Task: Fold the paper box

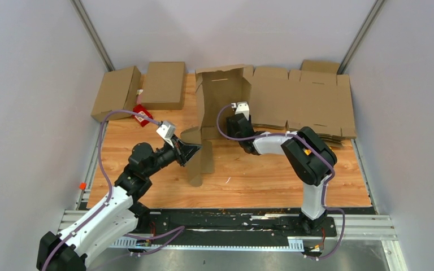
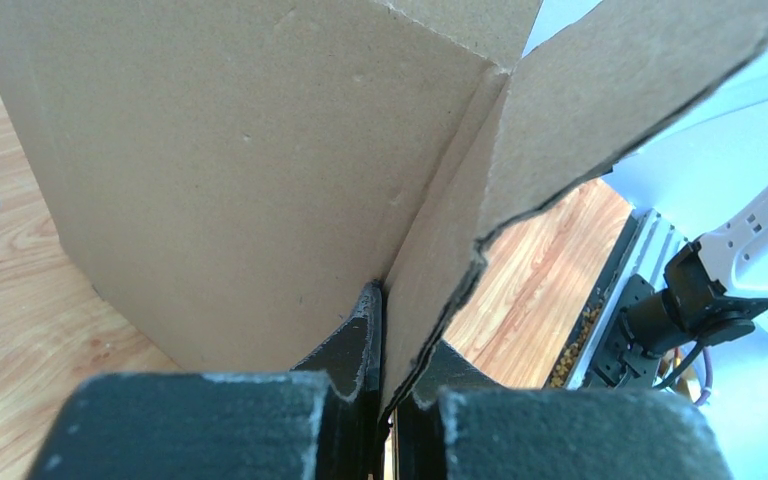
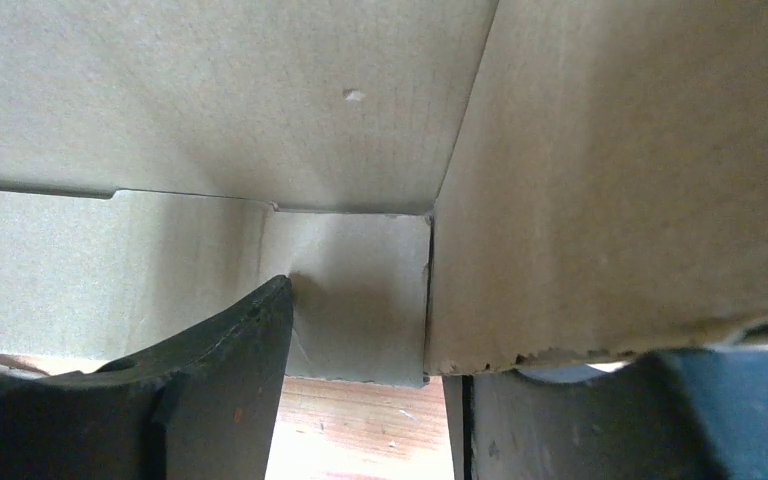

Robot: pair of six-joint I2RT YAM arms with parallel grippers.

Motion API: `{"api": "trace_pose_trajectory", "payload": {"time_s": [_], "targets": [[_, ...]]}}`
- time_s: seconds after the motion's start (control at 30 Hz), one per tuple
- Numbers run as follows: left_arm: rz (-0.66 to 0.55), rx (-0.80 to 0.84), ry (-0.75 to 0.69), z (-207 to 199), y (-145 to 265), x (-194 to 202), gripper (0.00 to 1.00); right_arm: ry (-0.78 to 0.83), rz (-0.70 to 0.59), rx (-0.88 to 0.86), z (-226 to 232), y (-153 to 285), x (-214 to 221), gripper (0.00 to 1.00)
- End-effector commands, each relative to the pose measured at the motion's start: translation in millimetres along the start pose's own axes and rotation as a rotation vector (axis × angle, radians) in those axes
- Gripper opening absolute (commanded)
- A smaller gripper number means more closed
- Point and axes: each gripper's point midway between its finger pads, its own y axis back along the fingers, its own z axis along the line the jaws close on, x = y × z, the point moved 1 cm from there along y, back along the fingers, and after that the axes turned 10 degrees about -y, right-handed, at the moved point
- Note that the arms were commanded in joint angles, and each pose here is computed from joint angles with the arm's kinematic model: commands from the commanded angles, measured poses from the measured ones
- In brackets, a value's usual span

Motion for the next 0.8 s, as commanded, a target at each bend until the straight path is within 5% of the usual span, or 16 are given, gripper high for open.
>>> {"api": "trace_pose_trajectory", "payload": {"time_s": [0.0, 0.57, 0.77], "targets": [[0.167, -0.03, 0.121, 3, 9, 46, 0.06, 0.095, 0.117, 0.082, -17, 10, 43, 0.51], [0.232, -0.006, 0.17, -12, 31, 51, 0.07, 0.104, 0.074, 0.127, -23, 55, 35, 0.45], [0.246, 0.022, 0.162, -13, 25, 55, 0.06, 0.088, 0.054, 0.071, -11, 53, 23, 0.7]]}}
